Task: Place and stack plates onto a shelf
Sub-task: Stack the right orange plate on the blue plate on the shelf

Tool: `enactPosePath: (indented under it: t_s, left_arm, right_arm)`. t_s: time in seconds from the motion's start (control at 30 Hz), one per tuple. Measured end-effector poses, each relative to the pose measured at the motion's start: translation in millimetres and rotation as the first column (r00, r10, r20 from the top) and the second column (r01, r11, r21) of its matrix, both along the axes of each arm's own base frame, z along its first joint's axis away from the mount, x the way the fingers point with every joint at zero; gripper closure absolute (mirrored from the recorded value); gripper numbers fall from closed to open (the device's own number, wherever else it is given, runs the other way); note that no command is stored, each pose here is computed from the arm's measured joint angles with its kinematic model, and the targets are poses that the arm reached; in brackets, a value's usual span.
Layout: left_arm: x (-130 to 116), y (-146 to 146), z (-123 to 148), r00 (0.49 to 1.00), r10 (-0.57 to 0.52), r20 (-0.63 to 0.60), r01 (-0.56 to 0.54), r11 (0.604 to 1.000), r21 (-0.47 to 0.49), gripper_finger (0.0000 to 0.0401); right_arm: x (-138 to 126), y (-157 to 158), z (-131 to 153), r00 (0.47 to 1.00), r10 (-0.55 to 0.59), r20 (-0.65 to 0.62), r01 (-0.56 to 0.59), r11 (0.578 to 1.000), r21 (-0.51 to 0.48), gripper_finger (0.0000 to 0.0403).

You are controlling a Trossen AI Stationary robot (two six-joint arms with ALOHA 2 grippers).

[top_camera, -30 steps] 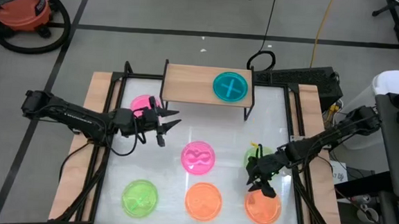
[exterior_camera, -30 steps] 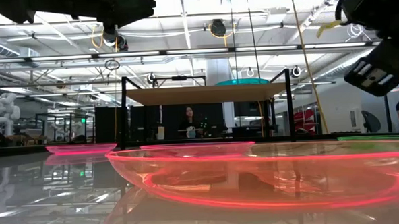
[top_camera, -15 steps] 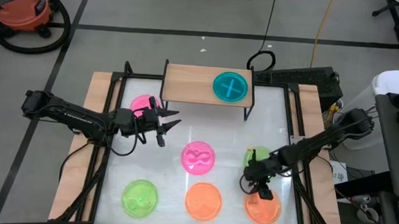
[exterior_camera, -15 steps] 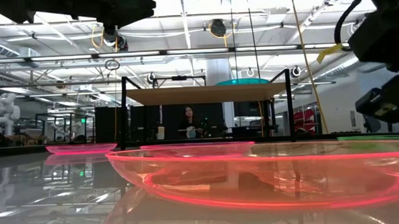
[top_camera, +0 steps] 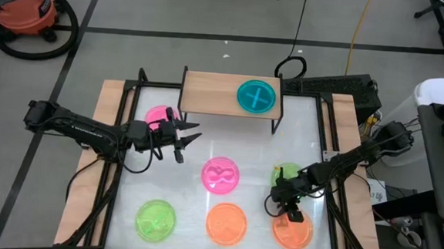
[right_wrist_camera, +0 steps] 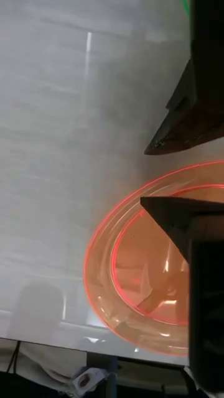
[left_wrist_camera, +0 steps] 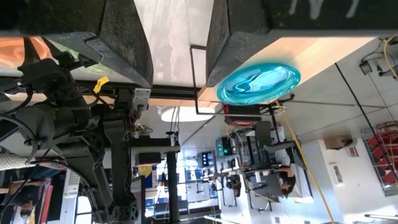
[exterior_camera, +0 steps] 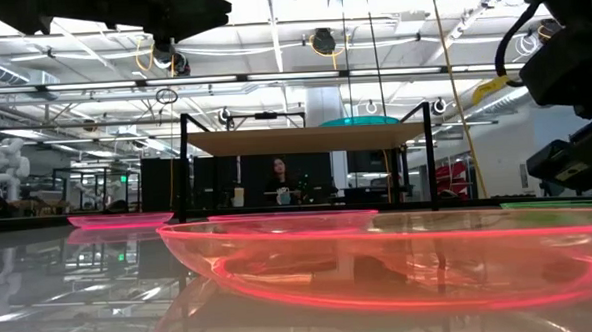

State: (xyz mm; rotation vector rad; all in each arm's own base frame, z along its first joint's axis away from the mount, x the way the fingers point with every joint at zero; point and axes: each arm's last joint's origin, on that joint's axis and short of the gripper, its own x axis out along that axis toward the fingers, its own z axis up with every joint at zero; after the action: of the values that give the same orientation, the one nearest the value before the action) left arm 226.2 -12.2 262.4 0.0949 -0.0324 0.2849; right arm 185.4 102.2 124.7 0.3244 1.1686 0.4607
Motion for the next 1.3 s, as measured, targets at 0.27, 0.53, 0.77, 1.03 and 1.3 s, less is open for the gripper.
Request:
enactPosePath:
  t_s: [0.27, 0.53, 0.77, 1.03, 1.3]
  left_arm:
    - [0, 0, 0, 1.000, 0.000, -0.002, 0.000, 1.000, 0.001, 0.0247]
    - [0, 0, 0, 1.000, 0.000, -0.002, 0.000, 1.000, 0.001, 0.0247]
    - [0, 0, 0, 1.000, 0.000, -0.002, 0.000, 1.000, -0.001, 0.0247]
    - [0, 0, 0, 1.000, 0.000, -0.001, 0.000, 1.000, -0.001, 0.0247]
    - [0, 0, 0, 1.000, 0.000, -0.002, 0.000, 1.000, -0.001, 0.0247]
  right_arm:
    - [-1, 0, 4, 1.000, 0.001, 0.018, -0.001, 1.000, 0.007, 0.0379]
    - [-3, -2, 23, 0.994, -0.004, 0.113, -0.002, 0.999, 0.050, 0.0398]
    - [-7, -7, 42, 0.975, -0.062, 0.215, 0.048, 0.996, 0.069, 0.0402]
    - [-5, -7, 38, 0.977, -0.084, 0.193, 0.076, 0.996, 0.052, 0.0368]
    - [6, -1, 25, 0.978, -0.126, 0.166, 0.115, 0.990, 0.076, 0.0297]
